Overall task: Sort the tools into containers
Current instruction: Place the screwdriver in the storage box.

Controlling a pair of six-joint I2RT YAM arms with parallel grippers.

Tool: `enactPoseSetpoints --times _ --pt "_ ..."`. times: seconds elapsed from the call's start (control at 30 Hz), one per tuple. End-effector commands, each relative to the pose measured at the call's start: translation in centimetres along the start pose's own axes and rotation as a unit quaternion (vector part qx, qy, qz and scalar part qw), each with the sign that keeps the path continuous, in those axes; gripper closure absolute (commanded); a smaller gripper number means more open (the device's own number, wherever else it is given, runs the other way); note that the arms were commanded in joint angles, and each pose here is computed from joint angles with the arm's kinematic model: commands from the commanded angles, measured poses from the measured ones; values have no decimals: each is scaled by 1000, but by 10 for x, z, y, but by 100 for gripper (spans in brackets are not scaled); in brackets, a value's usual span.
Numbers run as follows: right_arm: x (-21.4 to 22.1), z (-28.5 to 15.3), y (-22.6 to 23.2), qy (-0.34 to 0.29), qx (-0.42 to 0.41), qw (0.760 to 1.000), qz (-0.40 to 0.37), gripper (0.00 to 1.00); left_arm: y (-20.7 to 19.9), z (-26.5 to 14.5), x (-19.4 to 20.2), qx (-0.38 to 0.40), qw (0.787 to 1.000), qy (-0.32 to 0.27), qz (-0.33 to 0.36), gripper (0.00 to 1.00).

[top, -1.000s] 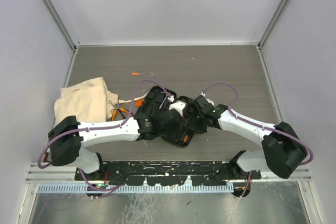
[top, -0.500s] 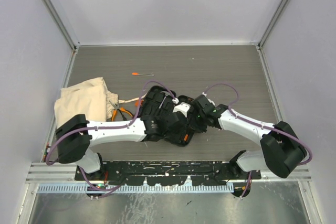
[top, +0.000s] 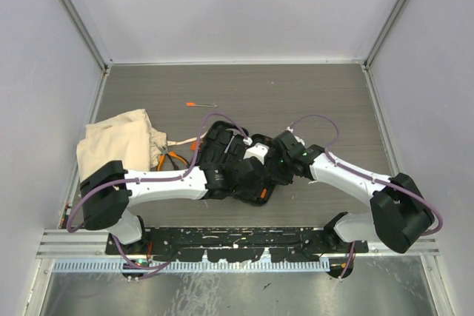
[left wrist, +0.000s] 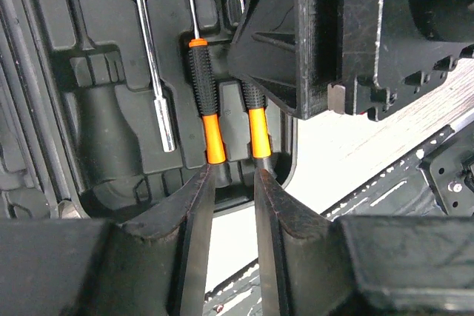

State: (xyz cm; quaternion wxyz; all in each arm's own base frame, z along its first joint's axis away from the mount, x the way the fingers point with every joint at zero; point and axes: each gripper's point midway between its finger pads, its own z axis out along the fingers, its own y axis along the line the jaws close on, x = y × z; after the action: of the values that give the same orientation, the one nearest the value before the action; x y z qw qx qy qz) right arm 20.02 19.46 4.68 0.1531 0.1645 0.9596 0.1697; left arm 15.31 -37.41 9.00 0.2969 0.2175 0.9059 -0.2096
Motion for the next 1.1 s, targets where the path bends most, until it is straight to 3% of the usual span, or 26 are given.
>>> enactPoseSetpoints --times 0.0,0.57,1.07 --pt "-17 -7 12 -26 -11 1000 -7 67 -17 -9 -32 20 998 -51 -11 71" --pt "-11 16 -19 -1 34 999 -20 82 -30 5 -20 4 998 -56 -6 72" --pt "-12 23 -34 17 47 999 -12 87 -24 37 8 -37 996 -79 -10 76"
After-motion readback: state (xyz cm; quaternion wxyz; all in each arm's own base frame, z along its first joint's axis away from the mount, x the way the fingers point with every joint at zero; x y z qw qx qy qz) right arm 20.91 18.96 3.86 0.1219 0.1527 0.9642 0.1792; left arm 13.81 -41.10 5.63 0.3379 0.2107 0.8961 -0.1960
